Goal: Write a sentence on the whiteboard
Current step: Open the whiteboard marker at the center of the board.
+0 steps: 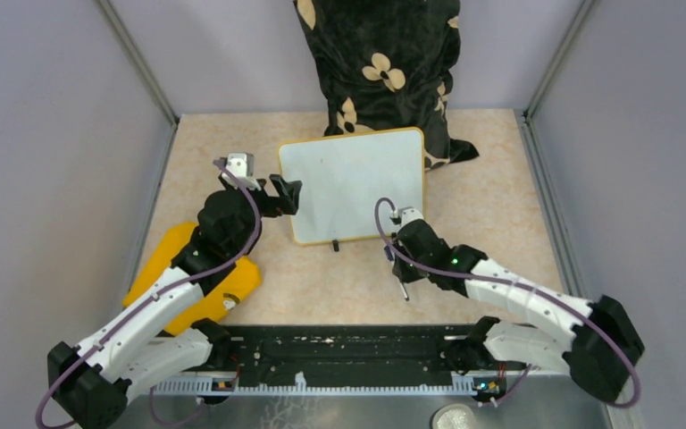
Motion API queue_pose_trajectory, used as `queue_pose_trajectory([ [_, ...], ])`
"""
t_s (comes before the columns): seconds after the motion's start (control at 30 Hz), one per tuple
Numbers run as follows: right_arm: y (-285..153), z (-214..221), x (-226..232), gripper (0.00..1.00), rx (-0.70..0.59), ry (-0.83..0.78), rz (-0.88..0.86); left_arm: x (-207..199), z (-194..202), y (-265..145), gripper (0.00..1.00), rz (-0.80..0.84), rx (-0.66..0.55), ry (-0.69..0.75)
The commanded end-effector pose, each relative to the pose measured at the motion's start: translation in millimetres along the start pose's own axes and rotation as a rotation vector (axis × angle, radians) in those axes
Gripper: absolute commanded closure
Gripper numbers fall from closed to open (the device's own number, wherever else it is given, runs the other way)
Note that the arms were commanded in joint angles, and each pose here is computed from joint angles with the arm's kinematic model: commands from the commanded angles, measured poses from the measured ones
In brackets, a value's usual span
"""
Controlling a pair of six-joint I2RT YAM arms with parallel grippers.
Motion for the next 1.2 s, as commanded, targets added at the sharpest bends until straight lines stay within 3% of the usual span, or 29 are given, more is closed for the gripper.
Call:
queue_pose_trajectory([
  [0.0, -51.2, -19.5, 19.1, 1.00, -0.164, -0.040, -0.204, -5.6, -9.3, -5.6, 0.01, 0.082, -0.109, -0.018],
  [0.1, -78.1, -29.5, 24.7, 1.00, -0.284, -0.025, -0.319, -14.4, -12.9, -9.3, 0.01, 0.174, -0.137, -0.070],
  [0.43, -128.4, -70.8, 51.4, 1.00, -0.664, 0.031, -0.636, -68.2, -61.2, -30.7, 0.01, 0.746, -0.154, -0.194],
  [0.77, -141.8, -93.0, 79.4, 1.00, -0.733, 0.004, -0.826, -92.7, -58.6, -28.4, 0.02, 1.029, -0.030, -0.288],
  [1.17, -145.2, -97.5, 87.4, 1.00, -0.730, -0.036, -0.874, -104.2, -43.3, -8.3, 0.17, 1.112, 0.100, -0.331],
])
Point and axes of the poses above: each gripper's point midway between its finger pads, its own y axis out along the fingers, its own x axis along the line the jaws close on, z = x × y, the point moved 9 cm from there along -y, back along the fingers, and after that the axes turned 10 degrees about y, right-handed, at the moved point
